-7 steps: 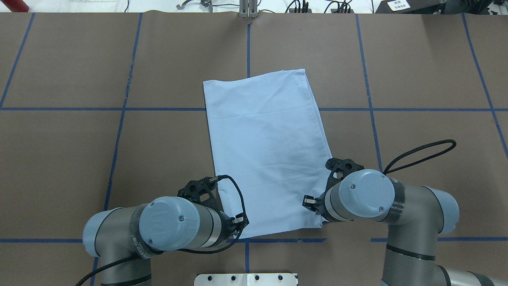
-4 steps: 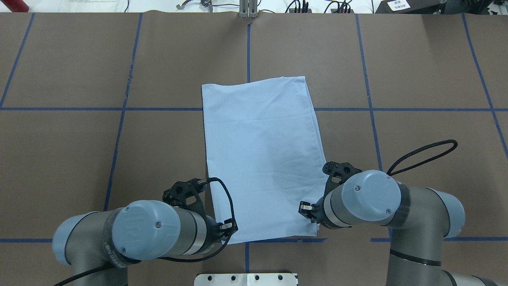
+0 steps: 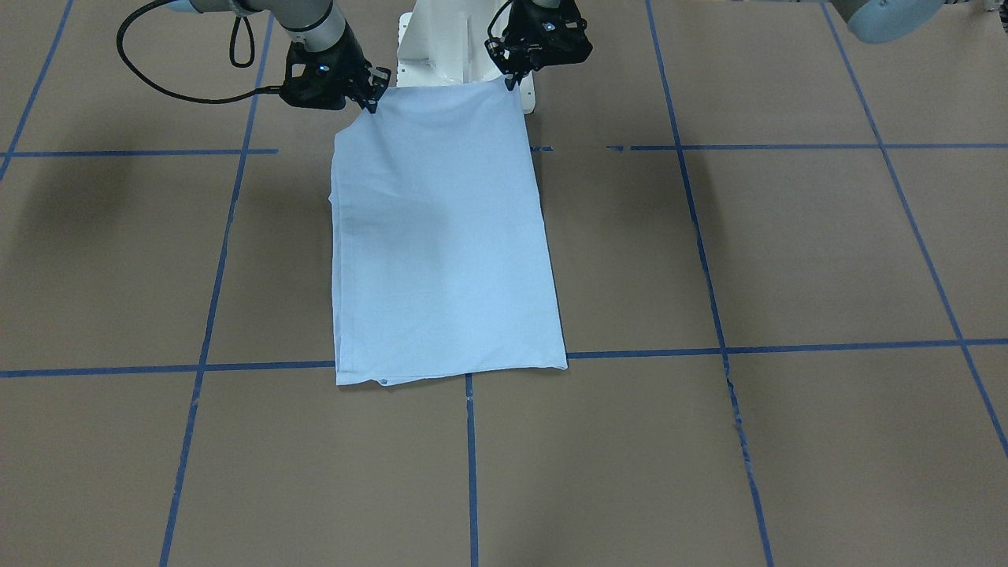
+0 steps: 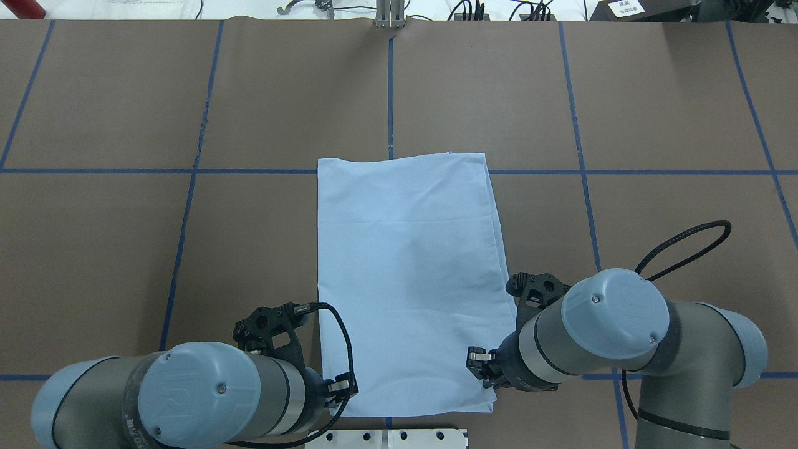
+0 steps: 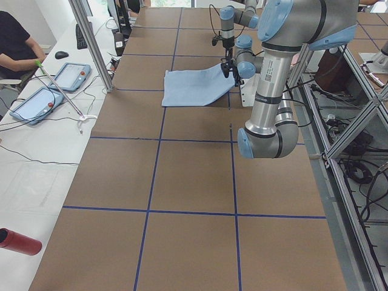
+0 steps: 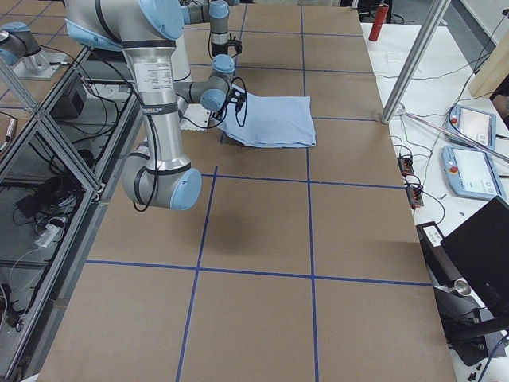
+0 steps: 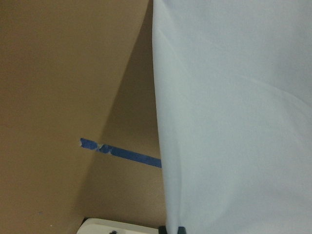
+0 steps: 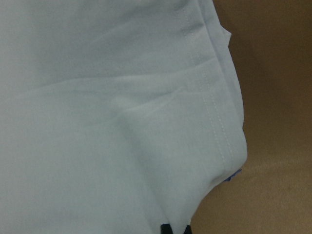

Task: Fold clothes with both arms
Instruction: 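Lift the near edge of the shirt with both grippers, then fold the near edge over toward the far edge with both grippers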

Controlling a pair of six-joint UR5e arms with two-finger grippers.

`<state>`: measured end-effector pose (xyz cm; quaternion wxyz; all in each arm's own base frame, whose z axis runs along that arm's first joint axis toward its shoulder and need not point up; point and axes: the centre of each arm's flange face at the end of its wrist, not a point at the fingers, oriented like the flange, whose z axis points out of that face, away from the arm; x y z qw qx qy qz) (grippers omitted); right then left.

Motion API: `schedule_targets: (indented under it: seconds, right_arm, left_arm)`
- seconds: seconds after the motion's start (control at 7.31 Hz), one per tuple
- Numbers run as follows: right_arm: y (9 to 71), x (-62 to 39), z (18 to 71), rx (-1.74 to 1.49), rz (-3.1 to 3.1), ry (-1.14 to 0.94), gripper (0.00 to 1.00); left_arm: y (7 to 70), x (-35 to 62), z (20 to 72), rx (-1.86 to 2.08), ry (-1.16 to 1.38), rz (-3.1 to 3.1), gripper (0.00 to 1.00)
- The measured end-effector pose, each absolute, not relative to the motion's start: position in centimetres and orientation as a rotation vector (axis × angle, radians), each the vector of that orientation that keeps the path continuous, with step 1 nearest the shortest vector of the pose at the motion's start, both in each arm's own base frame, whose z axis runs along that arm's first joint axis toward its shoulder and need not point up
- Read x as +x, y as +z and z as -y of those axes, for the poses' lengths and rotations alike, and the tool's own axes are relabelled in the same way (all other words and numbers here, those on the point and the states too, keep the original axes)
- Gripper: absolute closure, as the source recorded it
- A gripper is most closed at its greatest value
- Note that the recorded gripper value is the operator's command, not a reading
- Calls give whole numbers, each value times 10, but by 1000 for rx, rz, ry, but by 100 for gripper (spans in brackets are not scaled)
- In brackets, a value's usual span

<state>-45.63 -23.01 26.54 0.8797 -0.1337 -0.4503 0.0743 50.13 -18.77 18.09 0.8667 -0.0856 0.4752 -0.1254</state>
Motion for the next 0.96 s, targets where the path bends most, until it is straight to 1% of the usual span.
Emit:
schedule_targets:
  seconds: [0.27, 0.41, 0.68, 0.96]
  right_arm:
    - [269, -464, 235, -282, 931, 159, 100]
    - [272, -469, 255, -264, 926, 190, 100]
    - [269, -469, 319, -216, 929, 289, 100]
    - [265, -465, 389, -171, 921, 386, 100]
  left_arm:
    - [177, 504, 185, -168, -232, -999, 100]
    - [173, 501, 201, -131, -219, -1011, 100]
    - [163, 483, 265, -19, -237, -1032, 100]
    - [164, 486, 328, 51, -285, -1046, 100]
